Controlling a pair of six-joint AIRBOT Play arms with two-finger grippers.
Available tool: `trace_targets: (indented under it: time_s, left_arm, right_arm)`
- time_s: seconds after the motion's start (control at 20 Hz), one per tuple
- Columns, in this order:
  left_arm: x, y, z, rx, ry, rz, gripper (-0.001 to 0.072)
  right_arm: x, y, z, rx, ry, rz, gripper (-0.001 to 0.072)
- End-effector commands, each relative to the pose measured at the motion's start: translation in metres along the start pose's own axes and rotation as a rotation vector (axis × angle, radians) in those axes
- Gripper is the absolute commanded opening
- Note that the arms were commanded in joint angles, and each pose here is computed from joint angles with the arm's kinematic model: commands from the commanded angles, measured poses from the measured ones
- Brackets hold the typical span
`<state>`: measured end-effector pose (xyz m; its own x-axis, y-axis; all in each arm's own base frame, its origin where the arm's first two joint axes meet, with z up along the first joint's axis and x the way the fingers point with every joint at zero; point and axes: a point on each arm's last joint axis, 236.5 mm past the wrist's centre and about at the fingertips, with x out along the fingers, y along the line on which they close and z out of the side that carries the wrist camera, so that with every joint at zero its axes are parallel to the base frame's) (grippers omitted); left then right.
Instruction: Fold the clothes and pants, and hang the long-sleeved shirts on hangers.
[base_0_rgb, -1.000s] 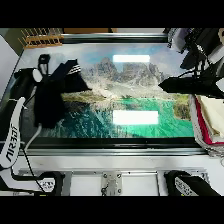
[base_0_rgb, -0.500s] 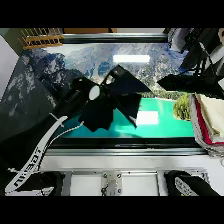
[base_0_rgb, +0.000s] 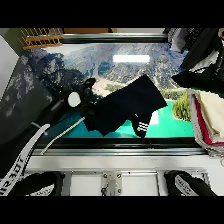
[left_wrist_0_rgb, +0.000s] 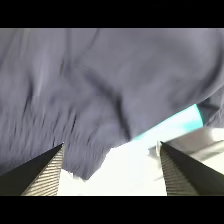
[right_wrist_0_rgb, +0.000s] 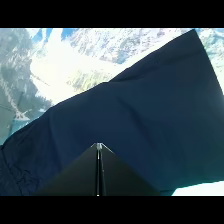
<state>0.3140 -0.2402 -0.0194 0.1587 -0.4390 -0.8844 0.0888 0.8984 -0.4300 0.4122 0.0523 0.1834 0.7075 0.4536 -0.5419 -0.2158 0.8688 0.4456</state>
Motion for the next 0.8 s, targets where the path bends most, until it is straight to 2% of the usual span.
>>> trace_targets:
  time_s: [0.0,0.25,0.75]
  left_arm:
    - [0.015,0.039,-0.051,-0.302,0.043,-0.016,0.0621]
    - [0.048,0.030,-0.071,-0.455,0.059,-0.109,0.0621]
    - [0.085,-0.002,-0.075,-0.382,0.148,-0.096,0.0620]
  right_arm:
    - [-0.001,-0.002,0.000,0.005,-0.001,-0.004,0.0002]
    - [-0.001,-0.002,0.000,0.005,-0.001,-0.003,0.0002]
    - [-0.002,-0.002,0.000,0.005,-0.002,-0.003,0.0001]
